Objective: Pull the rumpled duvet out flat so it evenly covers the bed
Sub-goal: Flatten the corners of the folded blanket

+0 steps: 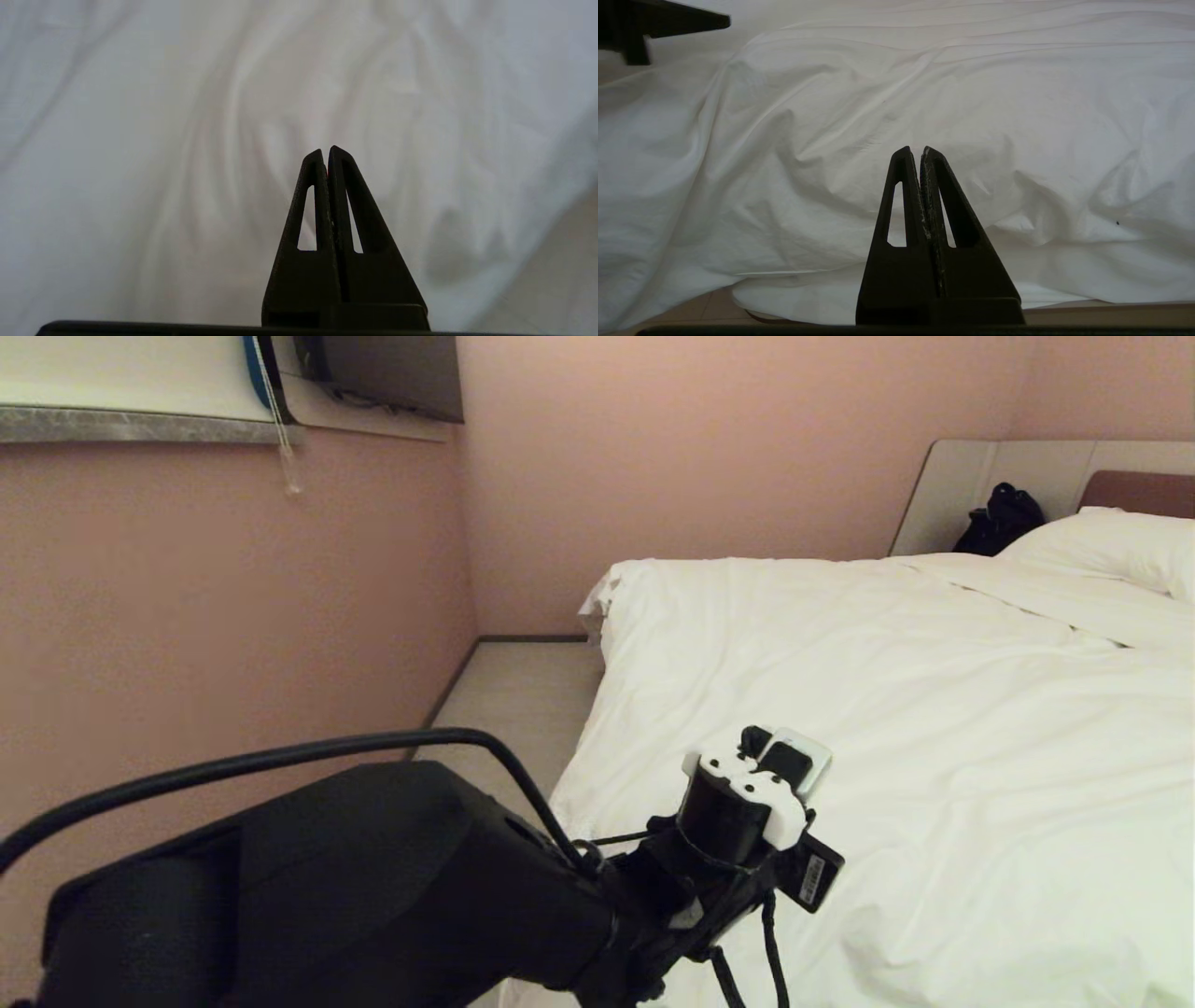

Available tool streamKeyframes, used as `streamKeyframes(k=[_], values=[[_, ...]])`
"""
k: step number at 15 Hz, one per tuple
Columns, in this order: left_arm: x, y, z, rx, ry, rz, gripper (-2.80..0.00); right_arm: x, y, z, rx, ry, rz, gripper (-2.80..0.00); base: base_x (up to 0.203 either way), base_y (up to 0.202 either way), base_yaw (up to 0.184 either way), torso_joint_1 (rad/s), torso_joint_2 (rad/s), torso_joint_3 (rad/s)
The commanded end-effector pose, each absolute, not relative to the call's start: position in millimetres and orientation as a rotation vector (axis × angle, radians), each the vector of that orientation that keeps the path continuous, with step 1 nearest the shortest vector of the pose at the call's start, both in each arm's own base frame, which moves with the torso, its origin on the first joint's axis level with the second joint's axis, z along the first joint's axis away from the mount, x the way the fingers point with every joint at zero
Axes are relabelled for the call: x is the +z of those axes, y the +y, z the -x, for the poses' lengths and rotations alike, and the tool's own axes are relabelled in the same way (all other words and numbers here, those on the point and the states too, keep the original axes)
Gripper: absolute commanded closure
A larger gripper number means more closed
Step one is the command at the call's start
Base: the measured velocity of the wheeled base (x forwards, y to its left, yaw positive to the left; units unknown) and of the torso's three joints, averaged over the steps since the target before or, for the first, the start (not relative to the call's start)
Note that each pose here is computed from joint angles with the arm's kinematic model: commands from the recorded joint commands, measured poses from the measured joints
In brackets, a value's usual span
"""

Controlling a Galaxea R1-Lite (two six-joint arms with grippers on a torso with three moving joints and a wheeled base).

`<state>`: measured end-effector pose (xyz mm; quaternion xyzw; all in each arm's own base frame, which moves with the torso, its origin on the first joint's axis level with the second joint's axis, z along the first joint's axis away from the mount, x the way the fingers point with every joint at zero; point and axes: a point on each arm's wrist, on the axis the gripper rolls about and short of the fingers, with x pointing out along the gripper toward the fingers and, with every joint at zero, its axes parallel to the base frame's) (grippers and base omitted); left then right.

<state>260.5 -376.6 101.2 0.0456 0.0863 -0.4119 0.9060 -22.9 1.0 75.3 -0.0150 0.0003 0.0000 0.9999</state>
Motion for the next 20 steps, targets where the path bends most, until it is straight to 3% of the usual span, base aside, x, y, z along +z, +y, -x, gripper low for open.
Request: streamKeyframes(k=[1,9,14,16,20], values=[[84,-384,-283,-0.788,0.171,-0.095,0.00,75,1,23,0.000,0.002,0.031,0.00,0.000,0.000,0.000,0.000,0.00,0.000],[34,-381,-287,-0.755,0.259,-0.192,0.00,75,1,23,0.000,0.002,0.031,0.00,0.000,0.000,0.000,0.000,0.00,0.000],[24,-393,-212,-0.912,0.292,-0.227,0.00,75,1,23,0.001,0.002,0.031,0.00,0.000,0.000,0.000,0.000,0.00,0.000],[42,-397,-177,-0.987,0.290,-0.178,0.00,75,1,23,0.000,0.002,0.031,0.00,0.000,0.000,0.000,0.000,0.00,0.000],[55,-395,-158,-1.035,0.295,-0.131,0.00,75,1,23,0.000,0.002,0.031,0.00,0.000,0.000,0.000,0.000,0.00,0.000]])
